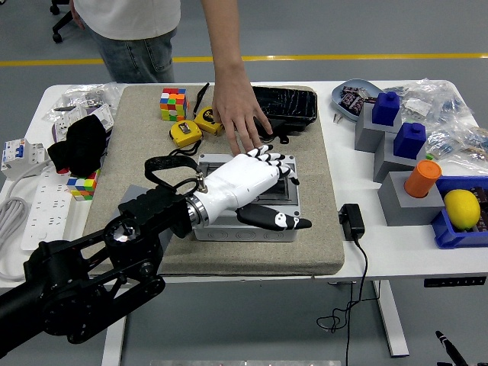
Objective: Fetch the battery,place it into the box,close the lid of the box
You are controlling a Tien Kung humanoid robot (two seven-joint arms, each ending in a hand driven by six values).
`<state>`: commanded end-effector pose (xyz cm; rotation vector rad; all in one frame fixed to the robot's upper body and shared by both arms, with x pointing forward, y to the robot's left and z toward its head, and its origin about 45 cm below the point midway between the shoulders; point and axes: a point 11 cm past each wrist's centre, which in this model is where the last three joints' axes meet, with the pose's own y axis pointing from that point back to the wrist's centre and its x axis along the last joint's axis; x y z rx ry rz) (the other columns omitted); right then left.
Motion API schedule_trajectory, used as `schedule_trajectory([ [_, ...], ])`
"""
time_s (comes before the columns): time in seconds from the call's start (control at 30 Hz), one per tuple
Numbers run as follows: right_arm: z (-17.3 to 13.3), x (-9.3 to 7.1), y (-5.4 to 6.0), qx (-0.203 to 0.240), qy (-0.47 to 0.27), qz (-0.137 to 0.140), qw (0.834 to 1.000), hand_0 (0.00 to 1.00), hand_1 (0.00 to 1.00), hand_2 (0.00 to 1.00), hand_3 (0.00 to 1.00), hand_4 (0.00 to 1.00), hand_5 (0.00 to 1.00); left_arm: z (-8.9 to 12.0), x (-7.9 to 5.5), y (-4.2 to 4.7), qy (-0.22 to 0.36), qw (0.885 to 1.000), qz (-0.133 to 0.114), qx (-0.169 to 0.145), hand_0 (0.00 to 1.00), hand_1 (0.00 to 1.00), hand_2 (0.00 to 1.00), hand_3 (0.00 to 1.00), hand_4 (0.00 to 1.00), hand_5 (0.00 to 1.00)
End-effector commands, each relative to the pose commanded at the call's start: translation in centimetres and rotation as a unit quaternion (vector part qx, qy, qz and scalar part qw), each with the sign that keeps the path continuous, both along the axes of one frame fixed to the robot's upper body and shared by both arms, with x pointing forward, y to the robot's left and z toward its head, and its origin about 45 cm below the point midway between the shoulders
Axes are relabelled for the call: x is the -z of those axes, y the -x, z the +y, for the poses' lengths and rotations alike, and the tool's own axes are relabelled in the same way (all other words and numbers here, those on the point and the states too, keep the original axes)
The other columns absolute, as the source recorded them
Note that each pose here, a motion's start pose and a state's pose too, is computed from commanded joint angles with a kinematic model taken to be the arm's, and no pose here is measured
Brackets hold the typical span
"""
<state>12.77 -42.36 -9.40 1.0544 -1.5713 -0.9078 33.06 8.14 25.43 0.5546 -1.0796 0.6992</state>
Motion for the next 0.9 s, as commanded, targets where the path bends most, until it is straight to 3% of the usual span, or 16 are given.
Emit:
schedule_trajectory([
  [0.17, 0.1, 0.1, 0.3, 0.001, -0.001, 0.003, 1.0, 0.776, 0.701, 0.72, 0.767, 0.998, 0.998, 1.6, -1.5, -0.67, 0.151, 0.988, 0.036, -0.007, 0.914, 0.888, 0.804, 0.738, 0.998, 0.933],
  [0.2, 0.2, 0.2, 0.4, 0.001, -0.002, 0.004, 1.0, 0.776, 0.701, 0.72, 0.767, 0.998, 0.998, 2.2, -1.7, -0.92, 0.188, 0.981, 0.046, -0.014, 0.812, 0.846, 0.786, 0.744, 0.998, 0.855],
  [0.37, 0.4, 0.2, 0.3, 0.001, -0.004, 0.001, 1.0, 0.776, 0.701, 0.72, 0.767, 0.998, 0.998, 5.2, -1.6, -1.85, 0.303, 0.947, 0.092, -0.056, 0.812, 0.846, 0.786, 0.744, 0.998, 0.855],
  [0.4, 0.4, 0.2, 0.1, 0.001, -0.004, 0.0, 1.0, 0.776, 0.701, 0.72, 0.767, 0.998, 0.998, 6.1, -1.6, -2.03, 0.331, 0.936, 0.1, -0.068, 0.803, 0.851, 0.825, 0.797, 0.998, 0.85],
  [0.57, 0.4, 0.0, -0.4, 0.001, -0.004, -0.006, 1.0, 0.776, 0.701, 0.72, 0.767, 0.998, 0.998, 9.9, -0.8, -2.41, 0.439, 0.882, 0.136, -0.107, 0.803, 0.851, 0.825, 0.797, 0.998, 0.85],
  [0.6, 0.4, 0.0, -0.4, 0.001, -0.005, -0.006, 1.0, 0.776, 0.701, 0.72, 0.767, 0.998, 0.998, 10.5, -0.6, -2.44, 0.456, 0.871, 0.144, -0.114, 0.822, 0.877, 0.864, 0.84, 0.998, 0.901],
  [0.73, 0.5, 0.2, 0.1, 0.004, -0.006, -0.001, 1.0, 0.776, 0.701, 0.72, 0.767, 0.998, 0.998, 13.7, 0.9, -2.27, 0.535, 0.812, 0.176, -0.156, 0.822, 0.877, 0.864, 0.84, 0.998, 0.901],
  [0.83, 0.6, 0.3, 0.4, 0.006, -0.007, 0.002, 1.0, 0.777, 0.701, 0.72, 0.767, 0.998, 0.998, 16.6, 2.0, -2.06, 0.592, 0.757, 0.181, -0.209, 0.851, 0.933, 0.919, 0.882, 0.998, 0.94],
  [0.87, 0.6, 0.3, 0.5, 0.006, -0.007, 0.003, 1.0, 0.777, 0.701, 0.72, 0.767, 0.998, 0.998, 17.2, 2.2, -1.99, 0.603, 0.745, 0.182, -0.22, 0.851, 0.933, 0.919, 0.882, 0.998, 0.94],
  [0.9, 0.7, 0.4, 0.6, 0.007, -0.008, 0.003, 1.0, 0.777, 0.701, 0.72, 0.767, 0.998, 0.998, 18.1, 2.6, -1.78, 0.598, 0.745, 0.172, -0.24, 0.851, 0.933, 0.919, 0.882, 0.998, 0.94],
])
